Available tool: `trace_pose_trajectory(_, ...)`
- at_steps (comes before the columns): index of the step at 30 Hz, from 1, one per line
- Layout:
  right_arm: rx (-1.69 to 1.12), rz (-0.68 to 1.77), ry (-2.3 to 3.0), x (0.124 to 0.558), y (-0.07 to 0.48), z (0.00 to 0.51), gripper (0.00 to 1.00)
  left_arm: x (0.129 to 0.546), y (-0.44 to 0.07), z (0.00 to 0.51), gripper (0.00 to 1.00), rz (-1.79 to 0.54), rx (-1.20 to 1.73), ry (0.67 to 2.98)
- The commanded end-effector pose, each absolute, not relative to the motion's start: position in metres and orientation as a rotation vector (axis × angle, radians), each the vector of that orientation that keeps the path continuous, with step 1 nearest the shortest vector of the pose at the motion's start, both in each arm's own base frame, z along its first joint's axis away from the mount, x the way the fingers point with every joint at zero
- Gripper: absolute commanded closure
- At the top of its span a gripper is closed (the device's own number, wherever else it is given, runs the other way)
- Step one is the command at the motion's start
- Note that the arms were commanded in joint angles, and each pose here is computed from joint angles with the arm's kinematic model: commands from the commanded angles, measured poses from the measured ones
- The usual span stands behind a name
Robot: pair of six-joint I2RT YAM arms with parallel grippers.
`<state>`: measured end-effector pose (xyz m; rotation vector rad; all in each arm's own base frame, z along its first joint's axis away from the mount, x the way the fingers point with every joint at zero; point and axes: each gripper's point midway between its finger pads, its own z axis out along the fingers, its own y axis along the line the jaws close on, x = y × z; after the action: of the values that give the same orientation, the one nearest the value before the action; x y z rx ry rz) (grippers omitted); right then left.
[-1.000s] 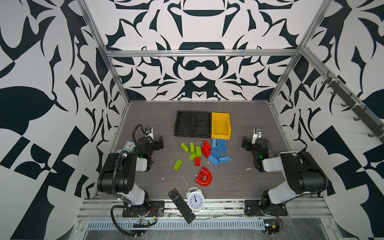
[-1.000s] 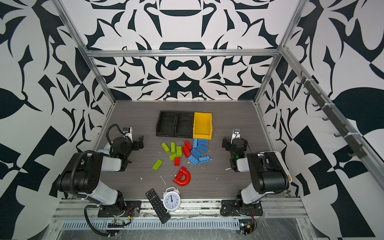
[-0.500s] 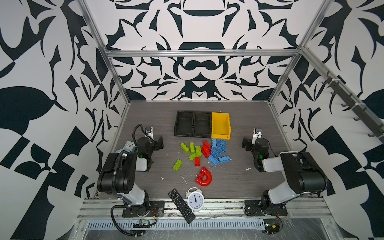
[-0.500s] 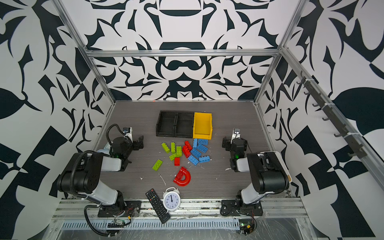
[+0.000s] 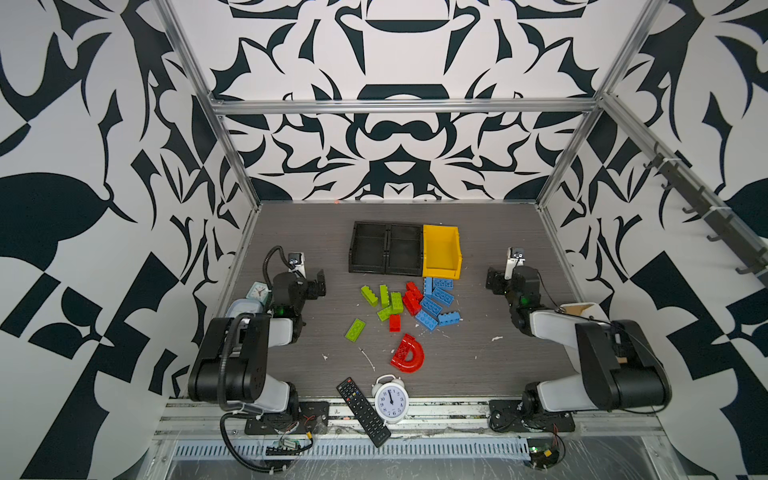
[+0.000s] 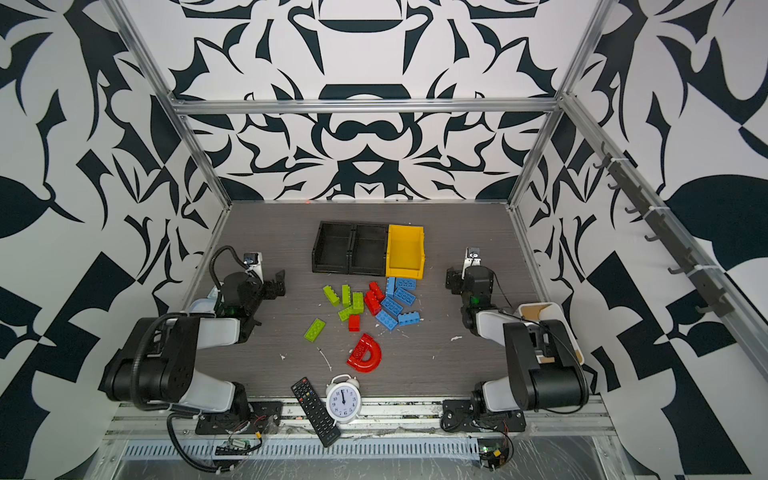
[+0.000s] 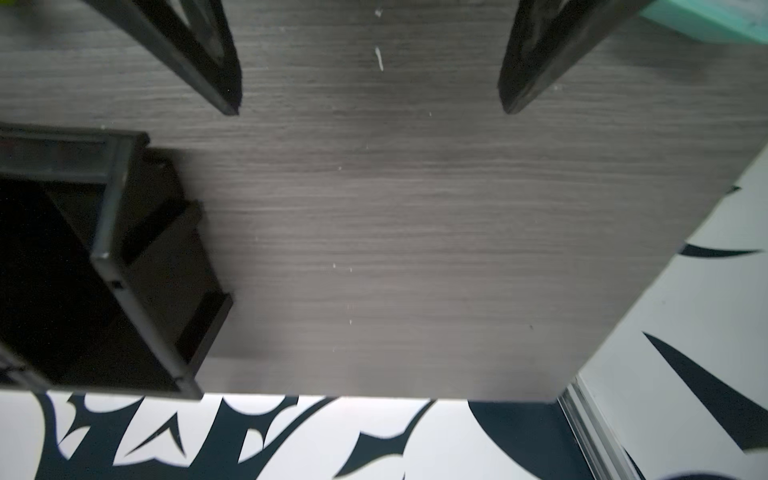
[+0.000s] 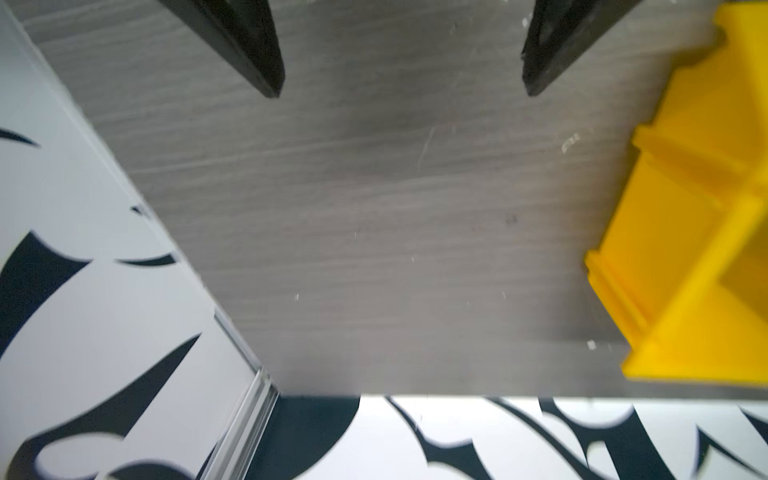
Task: Sort the legos into containers by color
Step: 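Reach the right gripper to the red brick on the red curved piece and grasp both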
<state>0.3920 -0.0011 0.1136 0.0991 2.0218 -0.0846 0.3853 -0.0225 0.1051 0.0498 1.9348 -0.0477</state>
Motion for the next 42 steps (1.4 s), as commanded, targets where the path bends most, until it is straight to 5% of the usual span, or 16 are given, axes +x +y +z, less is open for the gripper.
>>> trace_pose_trajectory(1,0.088,0.128,2.165,0.389,0.033,0.128,0.12,0.387,-0.041,0.146,0.01,-0.034,0.088,1.916)
trace_pose_trajectory(5,-0.001,0.253,2.355,0.368,0.082,0.122,0.16,0.378,-0.073,0.182,0.01,-0.324,0.044,1.883)
trace_pose_trajectory(17,-0.355,0.408,2.557,0.277,0.200,0.110,0.21,0.345,-0.133,0.171,0.01,-0.736,0.046,1.836)
trace_pose_trajectory(29,-0.630,0.352,2.648,0.190,0.265,0.086,0.29,0.334,-0.112,0.175,0.01,-0.571,0.015,1.855)
trace_pose_trajectory(42,-0.399,0.581,2.792,0.150,0.335,0.080,0.30,0.331,-0.093,0.173,0.01,-0.465,-0.048,1.857)
